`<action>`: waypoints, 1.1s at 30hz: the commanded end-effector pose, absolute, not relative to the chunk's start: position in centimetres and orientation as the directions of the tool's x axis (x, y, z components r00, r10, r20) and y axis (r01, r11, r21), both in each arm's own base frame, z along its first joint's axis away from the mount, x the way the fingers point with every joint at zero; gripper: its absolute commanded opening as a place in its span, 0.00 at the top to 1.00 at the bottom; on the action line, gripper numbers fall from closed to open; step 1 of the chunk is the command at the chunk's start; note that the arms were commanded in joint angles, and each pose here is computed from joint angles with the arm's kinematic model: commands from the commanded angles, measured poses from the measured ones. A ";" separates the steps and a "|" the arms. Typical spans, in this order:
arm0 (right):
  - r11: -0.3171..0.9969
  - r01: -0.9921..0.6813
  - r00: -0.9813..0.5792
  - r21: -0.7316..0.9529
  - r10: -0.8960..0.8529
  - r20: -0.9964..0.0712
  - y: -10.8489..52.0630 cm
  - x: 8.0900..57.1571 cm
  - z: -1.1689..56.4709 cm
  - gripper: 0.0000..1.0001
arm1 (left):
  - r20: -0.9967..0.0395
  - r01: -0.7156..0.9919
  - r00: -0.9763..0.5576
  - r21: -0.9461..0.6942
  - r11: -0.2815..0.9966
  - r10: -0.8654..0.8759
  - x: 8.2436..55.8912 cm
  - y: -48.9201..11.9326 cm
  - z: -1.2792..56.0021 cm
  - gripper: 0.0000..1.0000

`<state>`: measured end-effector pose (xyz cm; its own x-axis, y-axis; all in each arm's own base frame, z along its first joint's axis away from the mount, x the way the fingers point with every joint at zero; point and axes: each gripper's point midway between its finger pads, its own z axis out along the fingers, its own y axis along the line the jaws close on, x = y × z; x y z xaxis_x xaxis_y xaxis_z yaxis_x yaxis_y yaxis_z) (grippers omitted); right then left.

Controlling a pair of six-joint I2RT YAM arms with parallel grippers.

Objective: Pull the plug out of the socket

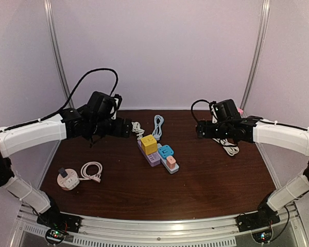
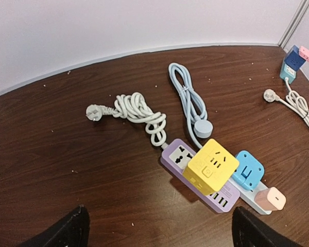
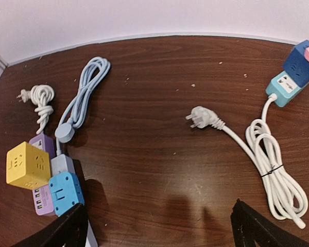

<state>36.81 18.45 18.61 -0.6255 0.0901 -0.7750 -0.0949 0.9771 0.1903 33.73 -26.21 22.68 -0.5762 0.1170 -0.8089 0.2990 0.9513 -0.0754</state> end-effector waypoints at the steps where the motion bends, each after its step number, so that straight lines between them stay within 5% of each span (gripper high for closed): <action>1: 0.958 -0.214 -0.661 0.189 0.000 -0.750 24.1 35.3 18.5 0.04 | -0.792 0.306 -0.607 -0.163 0.938 0.060 33.3 -25.8 22.5 0.02; 14: 0.931 -0.355 -0.724 0.089 -0.213 -0.657 32.4 31.7 14.1 0.16 | -0.747 0.309 -0.662 -0.210 0.928 0.052 33.5 -26.0 19.7 0.02; 33: 0.900 -0.436 -0.735 0.021 -0.343 -0.585 35.1 28.9 10.5 0.31 | -0.668 0.329 -0.744 -0.354 0.875 0.010 31.8 -28.6 17.4 0.02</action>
